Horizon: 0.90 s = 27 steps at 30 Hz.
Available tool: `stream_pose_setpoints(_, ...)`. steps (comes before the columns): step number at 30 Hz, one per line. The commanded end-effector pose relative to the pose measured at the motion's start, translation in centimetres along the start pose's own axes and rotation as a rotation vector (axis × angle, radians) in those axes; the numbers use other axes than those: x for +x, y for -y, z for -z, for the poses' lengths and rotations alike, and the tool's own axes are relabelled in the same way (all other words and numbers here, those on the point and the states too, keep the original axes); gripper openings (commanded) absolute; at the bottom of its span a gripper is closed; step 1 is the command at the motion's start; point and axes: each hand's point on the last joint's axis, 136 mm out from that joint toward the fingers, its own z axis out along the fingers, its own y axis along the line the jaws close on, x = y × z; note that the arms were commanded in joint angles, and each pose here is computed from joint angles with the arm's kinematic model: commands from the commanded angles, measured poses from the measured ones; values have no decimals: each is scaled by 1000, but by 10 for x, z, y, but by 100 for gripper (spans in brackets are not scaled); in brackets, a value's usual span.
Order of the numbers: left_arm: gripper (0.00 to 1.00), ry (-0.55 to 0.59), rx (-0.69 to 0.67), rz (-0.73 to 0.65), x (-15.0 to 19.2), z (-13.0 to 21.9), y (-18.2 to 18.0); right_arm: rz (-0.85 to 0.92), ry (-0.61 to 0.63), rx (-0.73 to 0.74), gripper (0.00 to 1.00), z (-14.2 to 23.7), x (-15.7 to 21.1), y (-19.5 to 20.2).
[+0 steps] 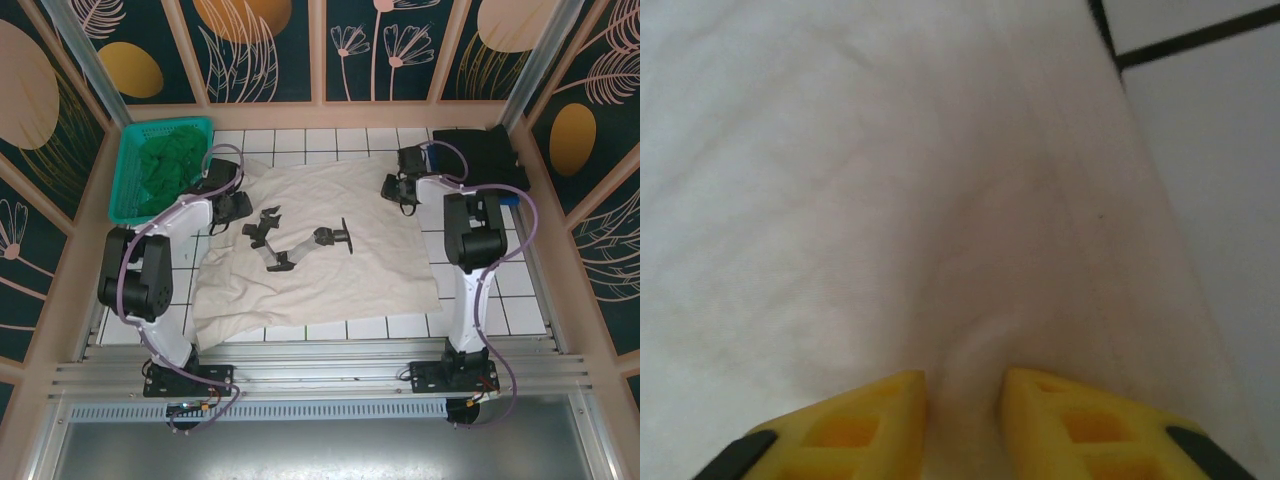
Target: Fold and stack the t-shirts
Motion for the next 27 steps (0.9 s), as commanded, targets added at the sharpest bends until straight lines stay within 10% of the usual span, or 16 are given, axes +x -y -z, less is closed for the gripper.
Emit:
stream_pose_setpoints(1, 49, 5, -7, -47, -12, -4, 5, -15, -113, 122, 28, -5, 27, 31)
stream_pose_setpoints(10, 51, -33, -6, -90, -12, -25, 12, -121, -102, 230, 25, 31, 36, 106)
stream_pose_setpoints(17, 53, -103, 7, -152, 12, -51, 27, -85, 3, 197, 27, 80, 17, 72)
stream_pose_setpoints(27, 48, -109, -25, -214, 12, -74, 53, -56, -16, 105, 32, 87, 80, 31)
